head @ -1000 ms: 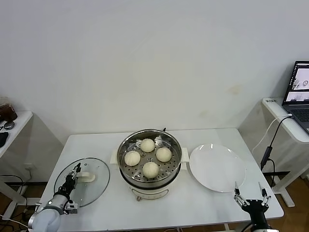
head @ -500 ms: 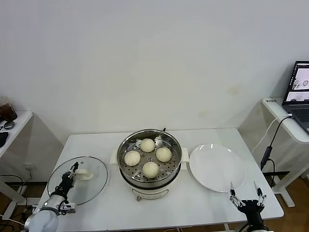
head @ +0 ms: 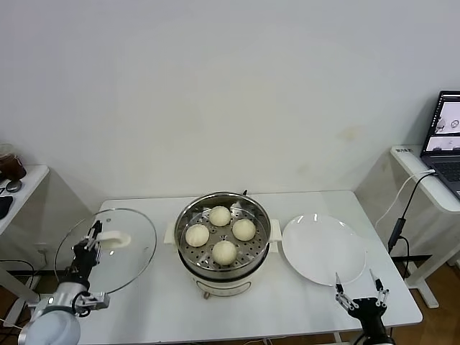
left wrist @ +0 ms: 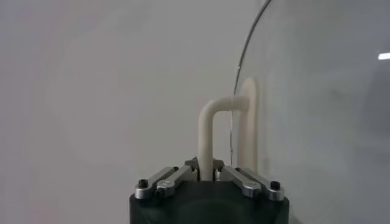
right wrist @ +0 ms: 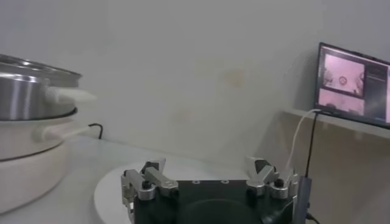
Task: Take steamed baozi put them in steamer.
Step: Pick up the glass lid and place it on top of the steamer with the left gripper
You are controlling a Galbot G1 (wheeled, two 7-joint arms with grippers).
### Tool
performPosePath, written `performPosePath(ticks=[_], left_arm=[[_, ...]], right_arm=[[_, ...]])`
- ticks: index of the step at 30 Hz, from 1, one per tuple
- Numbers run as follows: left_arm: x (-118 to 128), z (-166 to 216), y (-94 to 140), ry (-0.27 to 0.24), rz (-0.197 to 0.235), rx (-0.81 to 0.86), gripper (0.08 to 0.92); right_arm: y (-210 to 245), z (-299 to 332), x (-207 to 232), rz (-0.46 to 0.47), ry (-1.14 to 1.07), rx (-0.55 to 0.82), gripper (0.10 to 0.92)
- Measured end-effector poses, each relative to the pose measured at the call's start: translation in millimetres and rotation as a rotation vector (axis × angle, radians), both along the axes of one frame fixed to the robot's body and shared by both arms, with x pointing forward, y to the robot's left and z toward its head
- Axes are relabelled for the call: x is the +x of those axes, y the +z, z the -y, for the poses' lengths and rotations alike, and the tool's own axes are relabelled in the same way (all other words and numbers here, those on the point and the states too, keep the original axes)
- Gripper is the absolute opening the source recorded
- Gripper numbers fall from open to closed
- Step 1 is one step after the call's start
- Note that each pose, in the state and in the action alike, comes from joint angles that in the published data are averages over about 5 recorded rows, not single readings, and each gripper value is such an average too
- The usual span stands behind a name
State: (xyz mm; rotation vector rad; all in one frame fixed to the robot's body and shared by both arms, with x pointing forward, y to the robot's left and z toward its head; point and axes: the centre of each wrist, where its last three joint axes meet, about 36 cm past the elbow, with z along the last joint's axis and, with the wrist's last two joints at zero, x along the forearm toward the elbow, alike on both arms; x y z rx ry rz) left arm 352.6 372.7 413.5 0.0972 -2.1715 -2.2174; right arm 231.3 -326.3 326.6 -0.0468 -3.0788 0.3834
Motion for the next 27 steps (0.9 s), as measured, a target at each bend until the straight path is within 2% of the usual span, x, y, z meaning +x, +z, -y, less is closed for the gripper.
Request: performPosePath(ticks=[5,11,20,27], left_arm=[[4.0,30.7,42.0,-0.006,0.008,-0.045,0.177],[11.8,74.4,65.9,-0.034,-0.009,-0.094,0.177],[27.6,147.7,71.6,-0.095,-0.052,-0.125,0.177],[42.4,200.3,66.0,-0.127,-0.060,-0.100,0.177]], right_arm=[[-4.1,-3.3,-0.4,0.003,0.004,-0.011,0.823],[-14.0,-9.4,0.8,0.010,-0.006,-0.033,0.823],[-31.1,-23.8,5.8,0.018,-0.017,-0.056,0.823],[-38.6,-28.4,8.1,0.023,-0.017,-0.068,0.823]])
